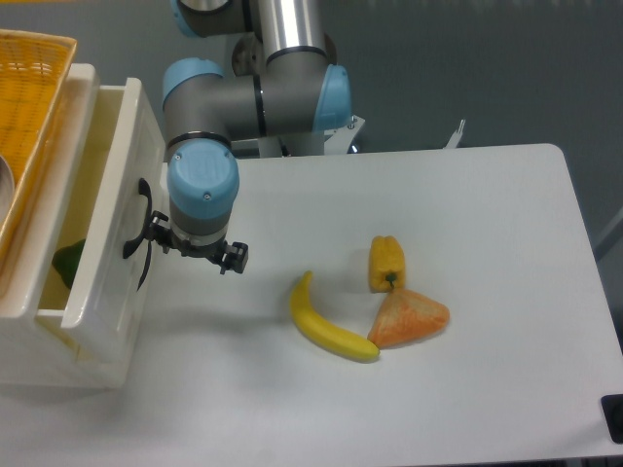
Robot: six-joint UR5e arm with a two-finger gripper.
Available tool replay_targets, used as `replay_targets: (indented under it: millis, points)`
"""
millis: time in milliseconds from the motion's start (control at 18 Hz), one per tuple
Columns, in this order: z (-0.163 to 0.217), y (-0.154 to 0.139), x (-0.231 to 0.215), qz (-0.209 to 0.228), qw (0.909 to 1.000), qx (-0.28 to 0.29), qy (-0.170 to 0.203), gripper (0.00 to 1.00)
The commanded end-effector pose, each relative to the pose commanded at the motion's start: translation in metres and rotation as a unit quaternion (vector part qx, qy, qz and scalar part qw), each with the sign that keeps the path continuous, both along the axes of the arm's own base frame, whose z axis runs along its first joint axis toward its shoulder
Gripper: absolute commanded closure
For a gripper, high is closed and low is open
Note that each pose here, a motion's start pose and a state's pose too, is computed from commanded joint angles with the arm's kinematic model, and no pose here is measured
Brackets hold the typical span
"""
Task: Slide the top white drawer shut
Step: 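Push the drawer front inward into the white cabinet, then hold the gripper against the closed drawer front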
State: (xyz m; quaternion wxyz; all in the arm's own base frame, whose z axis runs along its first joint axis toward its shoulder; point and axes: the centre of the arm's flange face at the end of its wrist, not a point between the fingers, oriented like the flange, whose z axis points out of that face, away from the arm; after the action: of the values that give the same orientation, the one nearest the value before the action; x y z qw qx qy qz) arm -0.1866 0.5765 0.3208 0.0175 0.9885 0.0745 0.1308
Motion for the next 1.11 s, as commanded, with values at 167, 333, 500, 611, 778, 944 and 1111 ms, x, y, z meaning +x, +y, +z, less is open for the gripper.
replay_targets:
  millis: [167, 333, 500, 611, 778, 944, 1111]
  points:
    - [0.002, 0.003, 0.010, -0.008, 1.0000, 0.001, 0.001, 0.00]
    - [0.002, 0.004, 0.012, -0.008, 1.0000, 0.001, 0.002, 0.00]
    - [0.005, 0.005, 0.012, -0.006, 1.0000, 0.003, 0.003, 0.00]
    - [0.006, 0.006, 0.017, -0.004, 1.0000, 0.002, 0.003, 0.00]
    - [0.007, 0.008, 0.023, -0.002, 1.0000, 0.001, 0.004, 0.00]
    - [0.006, 0.010, 0.029, -0.002, 1.0000, -0.001, 0.004, 0.00]
    - [0.005, 0.010, 0.030, -0.001, 1.0000, -0.002, 0.003, 0.00]
